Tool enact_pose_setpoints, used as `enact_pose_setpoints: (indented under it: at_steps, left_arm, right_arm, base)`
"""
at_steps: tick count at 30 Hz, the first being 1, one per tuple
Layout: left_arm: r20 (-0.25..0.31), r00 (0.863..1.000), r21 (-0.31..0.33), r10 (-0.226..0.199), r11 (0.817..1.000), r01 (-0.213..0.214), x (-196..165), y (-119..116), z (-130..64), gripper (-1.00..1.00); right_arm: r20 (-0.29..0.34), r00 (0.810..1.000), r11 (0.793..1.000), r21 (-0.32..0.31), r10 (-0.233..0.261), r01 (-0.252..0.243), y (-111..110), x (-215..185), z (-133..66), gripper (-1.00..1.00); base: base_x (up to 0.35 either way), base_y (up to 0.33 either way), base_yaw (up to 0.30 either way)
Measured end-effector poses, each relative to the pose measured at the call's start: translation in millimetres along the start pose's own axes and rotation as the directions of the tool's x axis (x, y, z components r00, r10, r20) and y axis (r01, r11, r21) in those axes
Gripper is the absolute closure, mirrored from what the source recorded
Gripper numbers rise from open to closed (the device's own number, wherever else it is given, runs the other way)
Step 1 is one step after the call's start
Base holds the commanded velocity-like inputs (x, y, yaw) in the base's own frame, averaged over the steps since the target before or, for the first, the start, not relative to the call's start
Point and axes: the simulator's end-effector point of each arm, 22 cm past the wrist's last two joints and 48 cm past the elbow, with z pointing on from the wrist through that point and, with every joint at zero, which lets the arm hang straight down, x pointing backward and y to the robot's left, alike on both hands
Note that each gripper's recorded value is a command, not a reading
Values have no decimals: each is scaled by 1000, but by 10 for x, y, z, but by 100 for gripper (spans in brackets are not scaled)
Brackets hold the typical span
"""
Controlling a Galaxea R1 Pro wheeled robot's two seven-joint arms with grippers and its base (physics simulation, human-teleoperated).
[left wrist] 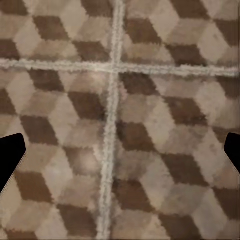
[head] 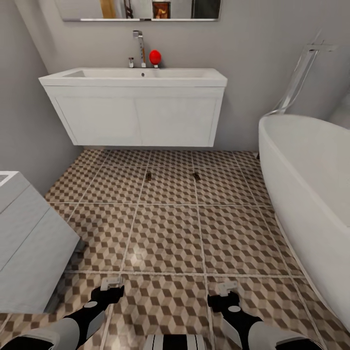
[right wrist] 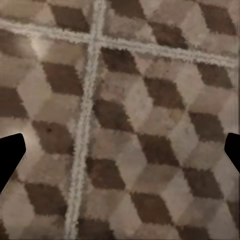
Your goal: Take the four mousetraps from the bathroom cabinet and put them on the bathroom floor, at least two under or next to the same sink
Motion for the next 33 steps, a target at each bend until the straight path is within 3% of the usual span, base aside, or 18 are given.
enact_pose_setpoints:
  at_steps: [33]
  left_arm:
    - [122,993,1,-11,1000,11,-701,27,-361,-100]
  right_arm:
    - [122,993,1000,16,5,-7,-103,-667,-377,-100]
  base:
    - [0,0,0]
